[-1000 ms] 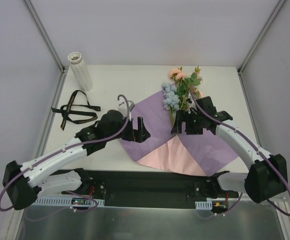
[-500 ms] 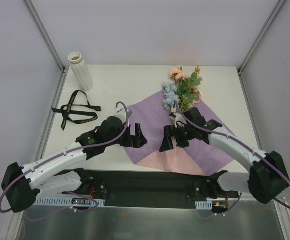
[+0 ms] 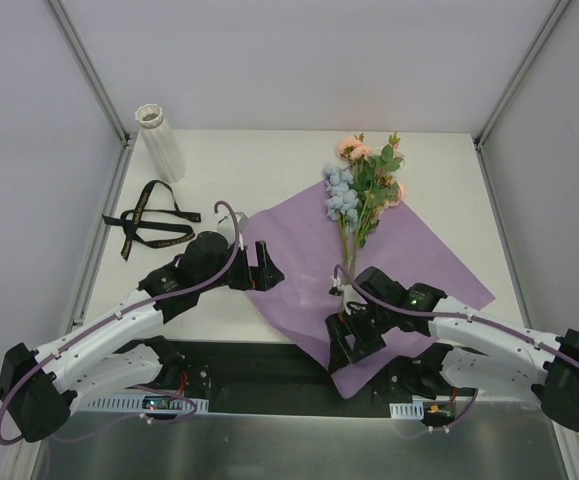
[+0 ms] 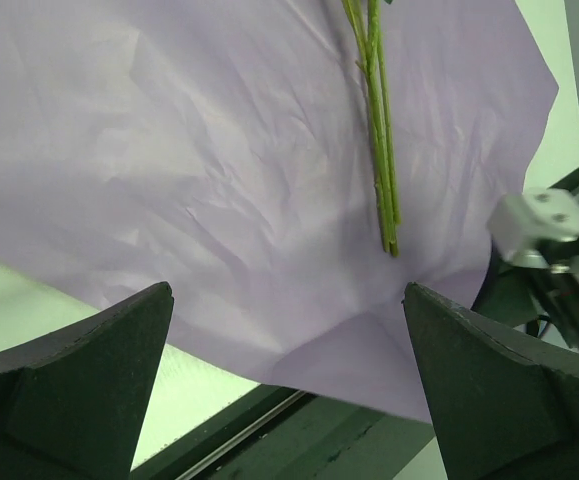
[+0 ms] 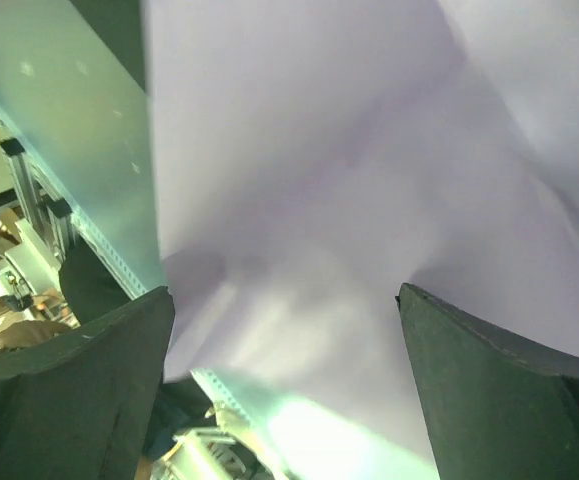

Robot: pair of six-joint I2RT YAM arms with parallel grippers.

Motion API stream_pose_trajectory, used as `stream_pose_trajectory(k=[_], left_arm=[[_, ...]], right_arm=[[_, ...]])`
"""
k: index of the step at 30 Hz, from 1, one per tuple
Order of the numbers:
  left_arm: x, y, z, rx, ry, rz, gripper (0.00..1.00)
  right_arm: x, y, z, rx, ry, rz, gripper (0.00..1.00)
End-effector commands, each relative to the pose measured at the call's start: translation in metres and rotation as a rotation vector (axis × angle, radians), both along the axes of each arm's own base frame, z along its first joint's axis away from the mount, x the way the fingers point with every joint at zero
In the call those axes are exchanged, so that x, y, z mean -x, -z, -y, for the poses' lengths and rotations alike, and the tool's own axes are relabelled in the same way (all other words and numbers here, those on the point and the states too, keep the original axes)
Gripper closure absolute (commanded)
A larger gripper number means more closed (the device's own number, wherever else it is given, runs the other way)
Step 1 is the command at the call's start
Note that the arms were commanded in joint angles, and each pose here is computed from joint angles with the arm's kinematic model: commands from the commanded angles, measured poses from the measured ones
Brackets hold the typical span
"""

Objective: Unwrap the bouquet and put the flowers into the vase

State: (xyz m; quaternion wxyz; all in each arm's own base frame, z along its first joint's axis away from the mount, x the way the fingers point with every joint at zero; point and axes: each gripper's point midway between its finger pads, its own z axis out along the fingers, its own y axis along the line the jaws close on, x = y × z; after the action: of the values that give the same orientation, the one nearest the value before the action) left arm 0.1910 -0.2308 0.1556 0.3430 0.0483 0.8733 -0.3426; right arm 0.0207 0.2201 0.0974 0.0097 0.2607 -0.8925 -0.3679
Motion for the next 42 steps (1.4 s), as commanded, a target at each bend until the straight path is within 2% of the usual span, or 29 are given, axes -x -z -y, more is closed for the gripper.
stream_pose_trajectory(k=[1,7,13,16,19,22,24,27,28,29,31,32,33,35,37,42], left_arm=[[0.001,-0.008,0.011,0.026,0.058,0.003,0.01],[0.005,0.000,0.016,0.026,0.081,-0.046,0.01],[0.008,0.011,0.013,0.025,0.051,-0.087,0.00],[0.010,0.015,0.009,0.025,0.032,-0.092,0.01],[0.012,0.019,0.007,0.029,0.021,-0.106,0.01],[0.016,0.021,0.013,0.040,0.049,-0.134,0.01],[0.015,0.014,0.023,0.069,0.084,-0.131,0.01],[0.013,0.013,0.039,0.090,0.148,-0.155,0.02],[0.014,0.011,0.044,0.098,0.166,-0.159,0.02],[0.012,0.011,0.046,0.100,0.173,-0.158,0.03],[0.008,0.008,0.053,0.106,0.186,-0.155,0.05],[0.008,0.008,0.054,0.110,0.196,-0.158,0.06],[0.009,0.009,0.055,0.109,0.202,-0.164,0.06],[0.007,0.004,0.059,0.131,0.211,-0.140,0.07],[0.007,0.008,0.058,0.127,0.210,-0.141,0.07],[0.011,0.013,0.055,0.121,0.214,-0.147,0.07]], right_arm=[[0.021,0.012,0.001,0.044,0.000,-0.091,0.03],[0.013,-0.017,-0.016,-0.038,-0.040,0.009,0.03],[-0.012,-0.024,-0.019,0.005,0.025,0.122,0.03],[-0.037,-0.025,-0.017,0.058,0.131,0.215,0.03],[-0.074,-0.020,-0.001,0.160,0.293,0.276,0.03],[-0.117,-0.011,0.040,0.327,0.545,0.289,0.03],[-0.155,-0.010,0.079,0.434,0.775,0.334,0.03],[-0.195,-0.015,0.107,0.431,0.954,0.371,0.02],[-0.213,-0.021,0.104,0.379,0.975,0.408,0.04],[-0.224,-0.030,0.098,0.334,0.963,0.414,0.07],[-0.242,-0.028,0.098,0.360,0.869,0.413,0.21],[-0.254,-0.044,0.085,0.305,0.812,0.415,0.37],[-0.261,-0.032,0.080,0.337,0.768,0.381,0.56],[-0.273,-0.035,0.066,0.305,0.704,0.360,0.65],[-0.284,-0.022,0.051,0.270,0.697,0.304,0.69],[-0.315,-0.009,0.033,0.215,0.751,0.289,0.64]])
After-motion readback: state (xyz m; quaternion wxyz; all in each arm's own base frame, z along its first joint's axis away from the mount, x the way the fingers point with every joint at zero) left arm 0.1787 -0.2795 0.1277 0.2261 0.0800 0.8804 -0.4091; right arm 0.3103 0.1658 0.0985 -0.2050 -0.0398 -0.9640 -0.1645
